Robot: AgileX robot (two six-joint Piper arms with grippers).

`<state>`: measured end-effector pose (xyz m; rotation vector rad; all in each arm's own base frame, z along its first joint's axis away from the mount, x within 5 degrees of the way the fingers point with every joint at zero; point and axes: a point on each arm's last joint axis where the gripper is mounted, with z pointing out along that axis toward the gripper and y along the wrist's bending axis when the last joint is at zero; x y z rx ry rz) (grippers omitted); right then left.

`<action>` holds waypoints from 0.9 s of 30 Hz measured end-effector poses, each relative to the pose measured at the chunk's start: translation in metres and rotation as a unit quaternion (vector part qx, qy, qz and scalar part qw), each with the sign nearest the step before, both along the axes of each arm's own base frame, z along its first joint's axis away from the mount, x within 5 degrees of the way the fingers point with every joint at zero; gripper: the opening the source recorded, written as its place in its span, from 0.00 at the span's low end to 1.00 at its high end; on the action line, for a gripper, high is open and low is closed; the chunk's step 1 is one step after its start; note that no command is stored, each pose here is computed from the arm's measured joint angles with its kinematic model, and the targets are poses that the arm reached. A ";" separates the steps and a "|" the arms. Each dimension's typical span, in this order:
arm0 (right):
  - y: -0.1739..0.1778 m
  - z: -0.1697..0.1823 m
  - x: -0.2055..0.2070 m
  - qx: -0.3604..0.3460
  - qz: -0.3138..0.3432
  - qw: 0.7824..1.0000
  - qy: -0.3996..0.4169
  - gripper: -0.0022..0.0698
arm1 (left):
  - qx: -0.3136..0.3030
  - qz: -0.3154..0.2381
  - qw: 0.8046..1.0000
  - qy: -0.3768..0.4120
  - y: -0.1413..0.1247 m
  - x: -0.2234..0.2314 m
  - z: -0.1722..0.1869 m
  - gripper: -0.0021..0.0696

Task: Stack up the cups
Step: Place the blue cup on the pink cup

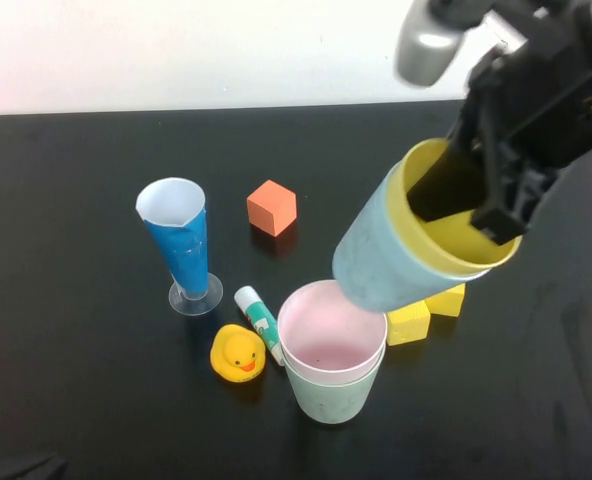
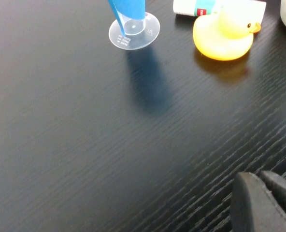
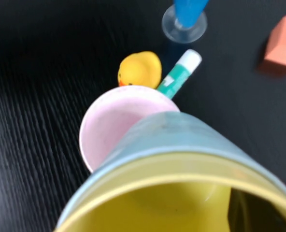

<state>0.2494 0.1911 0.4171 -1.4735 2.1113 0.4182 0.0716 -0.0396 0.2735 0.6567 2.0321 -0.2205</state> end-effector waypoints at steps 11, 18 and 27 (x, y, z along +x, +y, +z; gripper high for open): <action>0.018 -0.027 0.017 0.001 0.032 0.999 0.041 0.09 | 0.000 0.000 1.000 0.000 0.000 0.000 0.000 0.03; 0.019 -0.029 0.019 0.001 0.035 0.998 0.043 0.09 | 0.005 0.001 1.000 -0.003 0.001 0.000 0.000 0.03; 0.025 -0.037 0.024 0.002 0.053 0.997 0.052 0.10 | 0.009 0.001 1.000 -0.004 0.001 0.000 0.000 0.03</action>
